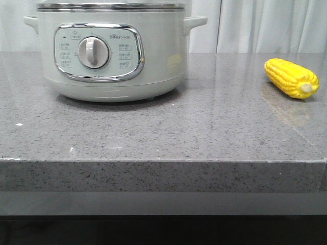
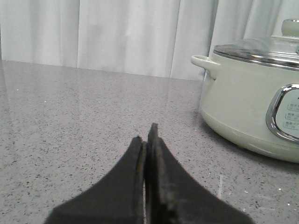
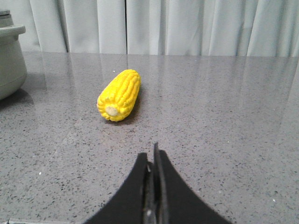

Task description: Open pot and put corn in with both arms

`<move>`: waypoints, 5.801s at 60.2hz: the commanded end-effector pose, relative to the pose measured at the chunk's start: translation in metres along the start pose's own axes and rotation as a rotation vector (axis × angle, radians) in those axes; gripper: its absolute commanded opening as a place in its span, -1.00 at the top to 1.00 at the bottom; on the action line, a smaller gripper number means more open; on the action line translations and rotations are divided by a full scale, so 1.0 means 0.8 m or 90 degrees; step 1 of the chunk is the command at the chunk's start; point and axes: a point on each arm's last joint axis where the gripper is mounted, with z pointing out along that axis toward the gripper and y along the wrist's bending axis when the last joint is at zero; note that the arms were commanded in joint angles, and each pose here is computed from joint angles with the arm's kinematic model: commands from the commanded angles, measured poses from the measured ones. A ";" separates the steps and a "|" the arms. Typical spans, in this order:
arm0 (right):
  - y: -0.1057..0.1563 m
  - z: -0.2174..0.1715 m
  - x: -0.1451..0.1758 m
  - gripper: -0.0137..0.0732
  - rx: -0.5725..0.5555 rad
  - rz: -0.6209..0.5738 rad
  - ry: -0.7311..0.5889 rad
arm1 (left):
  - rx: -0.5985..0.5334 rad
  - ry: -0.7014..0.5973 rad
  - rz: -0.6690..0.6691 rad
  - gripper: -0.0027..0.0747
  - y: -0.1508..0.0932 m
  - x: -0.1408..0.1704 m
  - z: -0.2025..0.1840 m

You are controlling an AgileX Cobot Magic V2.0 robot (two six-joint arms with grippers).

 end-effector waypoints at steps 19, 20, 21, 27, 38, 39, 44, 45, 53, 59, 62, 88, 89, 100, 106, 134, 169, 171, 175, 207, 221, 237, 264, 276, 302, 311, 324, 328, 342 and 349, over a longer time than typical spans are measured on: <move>-0.001 -0.003 -0.011 0.84 0.005 -0.004 -0.066 | -0.003 -0.068 -0.003 0.98 0.001 -0.010 -0.002; -0.001 -0.003 -0.011 0.84 0.005 -0.004 -0.067 | -0.003 -0.068 -0.003 0.98 0.001 -0.010 -0.002; -0.001 -0.003 -0.011 0.84 0.005 -0.004 -0.069 | -0.004 -0.070 -0.003 0.98 0.001 -0.010 -0.002; -0.001 -0.003 -0.015 0.84 0.006 -0.004 -0.083 | -0.004 -0.090 -0.003 0.98 0.001 -0.016 -0.003; 0.001 -0.010 -0.047 0.84 0.002 -0.004 -0.112 | 0.001 -0.140 -0.003 0.98 -0.002 -0.051 -0.010; 0.001 -0.011 -0.052 0.84 0.001 -0.005 -0.111 | 0.002 -0.143 -0.003 0.98 -0.003 -0.055 -0.011; 0.003 -0.019 -0.077 0.84 -0.003 -0.005 -0.120 | 0.006 -0.178 -0.003 0.98 -0.005 -0.082 -0.018; 0.003 -0.021 -0.081 0.84 -0.003 -0.005 -0.116 | 0.007 -0.186 -0.003 0.98 -0.006 -0.089 -0.020; 0.006 -0.033 -0.122 0.84 -0.010 -0.007 -0.105 | 0.016 -0.200 -0.002 0.98 -0.012 -0.136 -0.031; 0.008 -0.035 -0.153 0.84 -0.013 -0.008 -0.085 | 0.024 -0.162 0.000 0.98 -0.016 -0.168 -0.031; 0.009 -0.033 -0.165 0.84 -0.014 -0.008 -0.067 | 0.027 -0.132 0.002 0.98 -0.018 -0.182 -0.028; 0.011 0.007 -0.202 0.84 -0.016 -0.008 0.039 | 0.030 0.071 0.003 0.98 -0.024 -0.212 0.035; 0.011 0.007 -0.201 0.84 -0.016 -0.008 0.040 | 0.030 0.074 0.003 0.98 -0.024 -0.211 0.036; 0.011 0.008 -0.201 0.84 -0.016 -0.008 0.042 | 0.027 0.106 0.002 0.98 -0.023 -0.205 0.054; 0.011 0.008 -0.201 0.84 -0.016 -0.008 0.043 | 0.025 0.119 0.003 0.98 -0.023 -0.203 0.060; 0.011 0.008 -0.201 0.04 -0.016 -0.008 0.044 | 0.013 0.093 0.035 0.38 -0.020 -0.207 0.065; 0.011 0.008 -0.197 -0.44 -0.017 -0.008 0.065 | 0.132 0.017 0.007 -0.22 -0.047 -0.221 0.079; 0.011 0.008 -0.197 -0.44 -0.017 -0.008 0.065 | 0.150 0.017 0.006 -0.21 -0.052 -0.221 0.084; 0.011 0.008 -0.197 -0.44 -0.017 -0.008 0.065 | 0.184 0.009 0.002 -0.20 -0.063 -0.221 0.093; 0.011 0.008 -0.197 -0.44 -0.017 -0.008 0.065 | 0.289 0.024 -0.003 -0.20 -0.153 -0.227 0.208; 0.011 0.008 -0.197 -0.44 -0.017 -0.008 0.065 | 0.288 0.044 0.002 -0.20 -0.186 -0.227 0.275; 0.011 0.008 -0.197 -0.44 -0.017 -0.008 0.065 | 0.287 0.058 0.005 -0.20 -0.216 -0.219 0.335; 0.011 0.008 -0.197 -0.44 -0.017 -0.008 0.063 | 0.269 0.093 -0.008 -0.20 -0.230 -0.189 0.392; 0.011 0.008 -0.198 -0.44 -0.017 -0.008 0.060 | 0.269 0.118 -0.002 -0.20 -0.232 -0.178 0.396; 0.011 0.008 -0.198 -0.44 -0.017 -0.008 0.060 | 0.271 0.153 0.005 0.21 -0.232 -0.170 0.396; 0.011 0.008 -0.198 -0.44 -0.017 -0.008 0.060 | 0.271 0.144 0.003 0.37 -0.232 -0.174 0.395; 0.011 0.008 -0.198 -0.44 -0.017 -0.008 0.060 | 0.279 0.087 -0.010 0.40 -0.232 -0.218 0.388; 0.011 0.008 -0.198 -0.44 -0.017 -0.008 0.060 | 0.282 0.067 -0.014 0.40 -0.231 -0.240 0.381; 0.011 0.008 -0.198 -0.44 -0.017 -0.008 0.060 | 0.292 0.002 -0.029 0.40 -0.217 -0.305 0.342; 0.011 0.008 -0.198 -0.44 -0.017 -0.008 0.061 | 0.297 -0.001 -0.014 0.40 -0.205 -0.331 0.311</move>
